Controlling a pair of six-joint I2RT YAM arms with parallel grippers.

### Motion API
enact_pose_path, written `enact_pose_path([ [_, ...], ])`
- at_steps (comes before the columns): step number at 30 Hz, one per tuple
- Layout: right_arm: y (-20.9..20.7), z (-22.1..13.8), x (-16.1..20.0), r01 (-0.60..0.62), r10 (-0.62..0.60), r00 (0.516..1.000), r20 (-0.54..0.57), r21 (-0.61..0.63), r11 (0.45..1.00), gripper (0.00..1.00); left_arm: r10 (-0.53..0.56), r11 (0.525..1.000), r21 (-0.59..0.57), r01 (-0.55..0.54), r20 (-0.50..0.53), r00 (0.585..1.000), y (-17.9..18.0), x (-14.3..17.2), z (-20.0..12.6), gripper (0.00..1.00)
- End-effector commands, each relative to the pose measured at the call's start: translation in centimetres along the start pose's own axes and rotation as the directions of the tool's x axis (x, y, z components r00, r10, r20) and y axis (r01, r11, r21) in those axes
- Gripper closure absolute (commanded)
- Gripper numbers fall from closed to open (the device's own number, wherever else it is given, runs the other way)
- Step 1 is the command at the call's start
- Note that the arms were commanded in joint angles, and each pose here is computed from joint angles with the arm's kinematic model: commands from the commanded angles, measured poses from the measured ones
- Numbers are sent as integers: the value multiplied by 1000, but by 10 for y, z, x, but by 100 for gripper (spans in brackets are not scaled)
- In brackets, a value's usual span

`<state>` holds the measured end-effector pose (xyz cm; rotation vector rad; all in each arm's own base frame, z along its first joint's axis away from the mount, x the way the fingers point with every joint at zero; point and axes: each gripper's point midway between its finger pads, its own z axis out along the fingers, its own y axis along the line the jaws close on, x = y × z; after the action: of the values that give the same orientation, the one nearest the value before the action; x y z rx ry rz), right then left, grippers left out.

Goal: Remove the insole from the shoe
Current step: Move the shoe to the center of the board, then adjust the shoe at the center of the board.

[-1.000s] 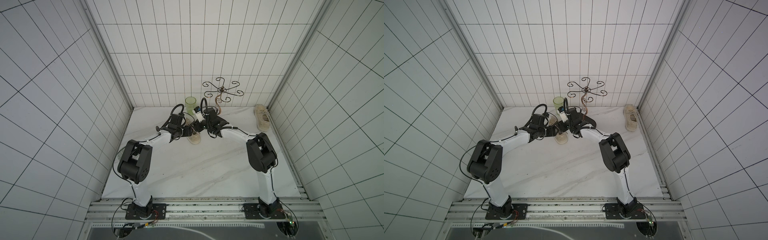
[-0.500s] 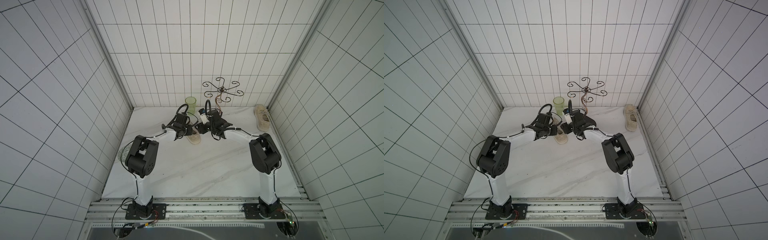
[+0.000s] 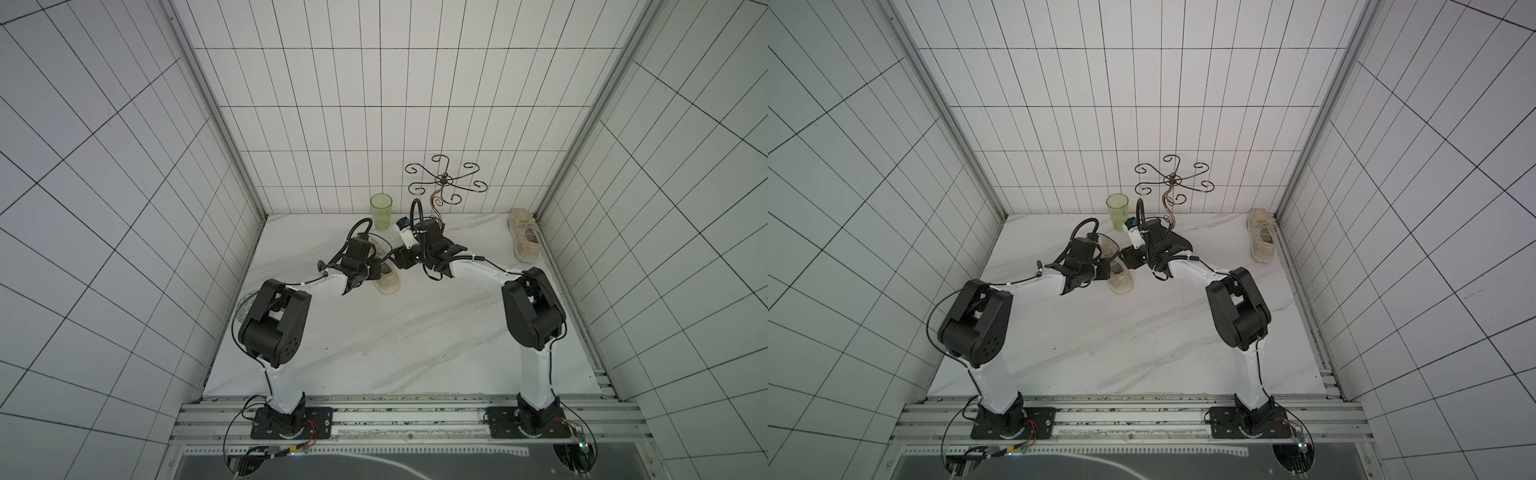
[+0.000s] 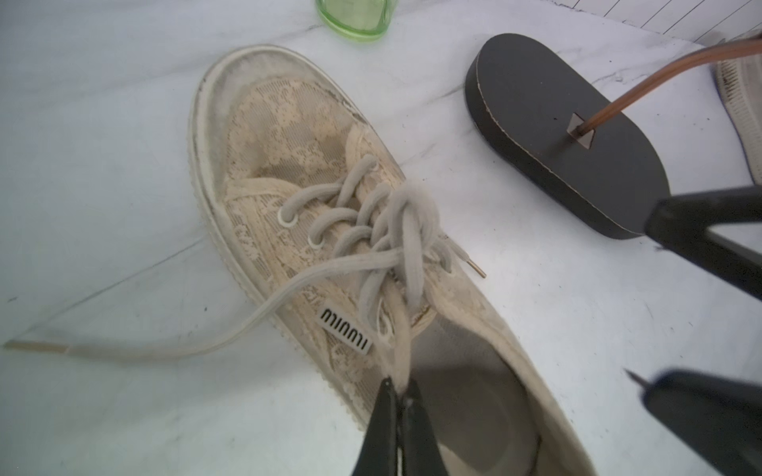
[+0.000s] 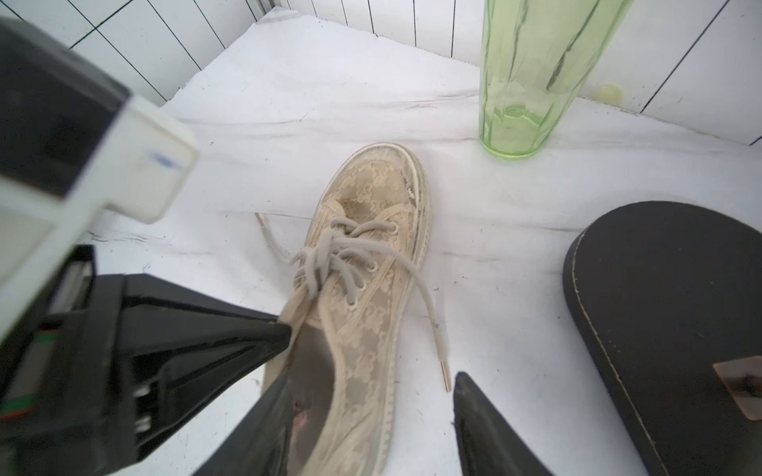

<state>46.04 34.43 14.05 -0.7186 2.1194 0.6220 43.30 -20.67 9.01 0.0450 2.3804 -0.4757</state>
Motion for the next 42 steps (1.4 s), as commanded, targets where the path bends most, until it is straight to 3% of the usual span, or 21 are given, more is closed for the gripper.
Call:
enact_pose_path([
  [1,16,5,29,2,-5,997,-80,-48,999,34,-9,999,54,7,35,999,-18,0,-26,100],
  [10,65,-10,64,33,-54,985,-165,-124,992,25,-36,996,86,33,36,999,-33,47,-72,100],
  [14,77,-27,90,20,-42,977,-207,-104,994,24,-72,993,95,68,40,997,-33,64,-88,100],
  [20,95,-47,102,33,-52,976,-213,-89,995,24,-78,993,94,76,13,997,-26,88,-96,100],
  [29,104,-35,136,62,-74,955,-288,-51,997,27,-84,992,98,81,26,996,-26,90,-101,100],
  [35,88,-24,134,64,-51,965,-259,43,997,44,-89,991,105,88,11,996,-26,96,-101,100],
  [40,85,-19,119,62,-46,973,-227,67,996,89,-87,993,82,86,3,996,-18,104,-103,100],
  [42,80,-24,113,53,-36,977,-211,73,996,100,-86,994,61,86,0,996,-12,108,-106,100],
])
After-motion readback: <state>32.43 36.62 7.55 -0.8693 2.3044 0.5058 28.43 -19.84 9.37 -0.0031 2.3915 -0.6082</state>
